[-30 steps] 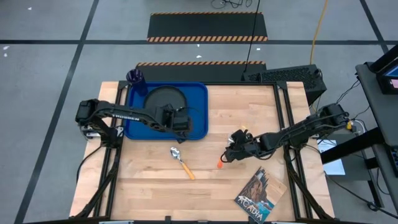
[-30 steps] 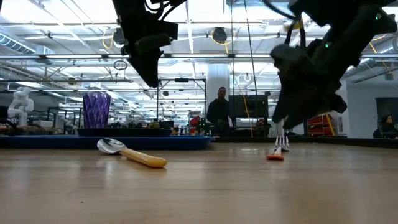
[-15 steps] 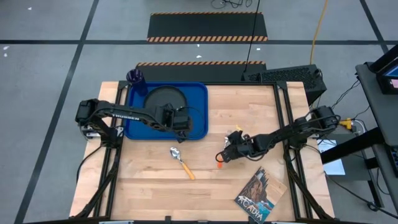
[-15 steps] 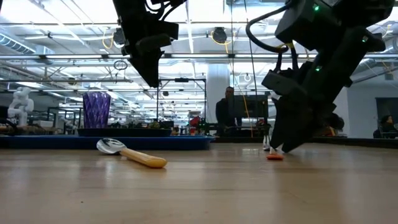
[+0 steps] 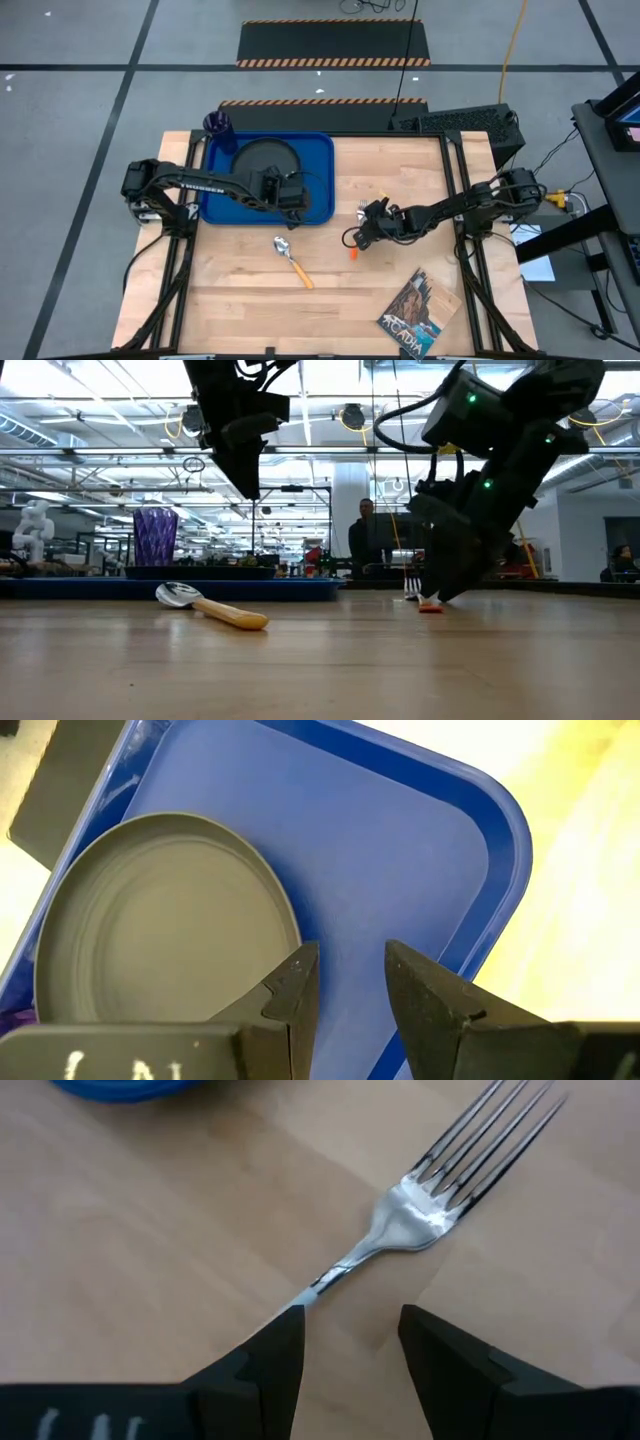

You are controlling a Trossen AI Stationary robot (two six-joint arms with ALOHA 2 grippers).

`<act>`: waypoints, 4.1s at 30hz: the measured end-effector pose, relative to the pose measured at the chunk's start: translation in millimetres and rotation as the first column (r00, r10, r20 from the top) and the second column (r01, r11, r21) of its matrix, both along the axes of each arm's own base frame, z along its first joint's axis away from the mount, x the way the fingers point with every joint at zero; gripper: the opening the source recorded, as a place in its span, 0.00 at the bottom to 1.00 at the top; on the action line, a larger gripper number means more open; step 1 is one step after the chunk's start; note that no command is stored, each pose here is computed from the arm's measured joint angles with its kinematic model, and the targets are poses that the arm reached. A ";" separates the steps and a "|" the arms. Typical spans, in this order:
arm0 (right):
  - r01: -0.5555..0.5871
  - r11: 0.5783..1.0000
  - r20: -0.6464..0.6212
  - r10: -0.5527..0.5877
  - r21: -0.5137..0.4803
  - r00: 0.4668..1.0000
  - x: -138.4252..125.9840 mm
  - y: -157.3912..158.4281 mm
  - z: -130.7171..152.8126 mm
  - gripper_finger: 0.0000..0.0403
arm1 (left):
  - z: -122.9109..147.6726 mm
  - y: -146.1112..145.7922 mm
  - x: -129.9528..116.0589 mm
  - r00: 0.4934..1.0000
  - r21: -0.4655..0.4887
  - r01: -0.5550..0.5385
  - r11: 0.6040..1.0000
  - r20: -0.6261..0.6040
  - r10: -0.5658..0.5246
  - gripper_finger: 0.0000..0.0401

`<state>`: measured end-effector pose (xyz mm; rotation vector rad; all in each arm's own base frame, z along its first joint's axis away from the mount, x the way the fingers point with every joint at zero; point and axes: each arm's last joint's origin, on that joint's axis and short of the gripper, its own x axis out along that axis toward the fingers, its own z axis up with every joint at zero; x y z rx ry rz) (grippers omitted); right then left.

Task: Pick and place plate/cup/fork/spoon on tray
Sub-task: Put the orange fork on the blue tray beside the black plate

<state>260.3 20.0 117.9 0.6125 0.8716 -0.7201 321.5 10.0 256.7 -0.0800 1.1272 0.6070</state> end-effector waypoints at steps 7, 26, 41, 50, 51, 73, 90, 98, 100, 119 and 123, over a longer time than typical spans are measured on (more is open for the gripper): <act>0.011 1.000 0.042 -0.012 0.023 0.999 1.5 -5.8 5.9 0.41 | 0.0 0.0 0.1 1.000 0.002 0.007 1.000 -0.003 -0.007 0.30; 0.044 0.999 0.032 -0.043 -0.015 0.999 8.9 -5.4 -11.3 0.41 | 0.4 -0.1 1.8 1.000 0.004 0.012 1.000 0.014 -0.012 0.30; -0.024 0.999 -0.004 0.024 -0.043 1.000 5.3 -4.2 -7.7 0.21 | 0.4 0.0 1.8 1.000 0.003 0.012 1.000 0.013 -0.012 0.30; -0.060 0.997 -0.023 0.059 -0.040 0.998 4.4 -3.8 -7.5 0.02 | 0.4 0.0 1.8 1.000 0.003 0.012 1.000 0.014 -0.012 0.30; -0.068 0.997 -0.021 0.067 -0.038 0.997 4.3 -3.7 -6.3 0.02 | 0.4 0.0 1.8 1.000 0.003 0.012 1.000 0.014 -0.012 0.30; -0.160 0.965 0.512 0.247 -0.209 0.823 30.0 -29.4 71.1 0.01 | 51.9 -23.6 -31.2 0.989 0.149 -0.042 0.988 0.149 0.019 0.30; -0.001 0.962 0.756 0.216 -0.274 0.618 66.6 -72.5 100.1 0.01 | 63.3 -79.5 -46.4 0.963 0.223 0.045 0.974 0.249 -0.102 0.30; 0.028 0.977 0.791 0.156 -0.213 0.591 114.1 -87.2 94.1 0.01 | 63.0 -83.8 -48.4 0.963 0.228 0.058 0.972 0.243 -0.115 0.30; 0.036 0.980 0.798 0.139 -0.198 0.586 123.0 -89.0 84.9 0.01 | 62.9 -84.4 -48.8 0.963 0.230 0.060 0.971 0.241 -0.117 0.30; 0.310 0.949 0.799 -0.140 -0.061 0.585 139.0 -109.2 20.0 0.01 | 62.8 -81.9 -49.5 0.969 0.270 0.075 0.960 0.209 -0.134 0.30; 0.333 0.943 0.794 -0.195 -0.010 0.576 138.0 -110.9 17.3 0.01 | 62.9 -78.7 -48.6 0.970 0.279 0.070 0.958 0.205 -0.130 0.30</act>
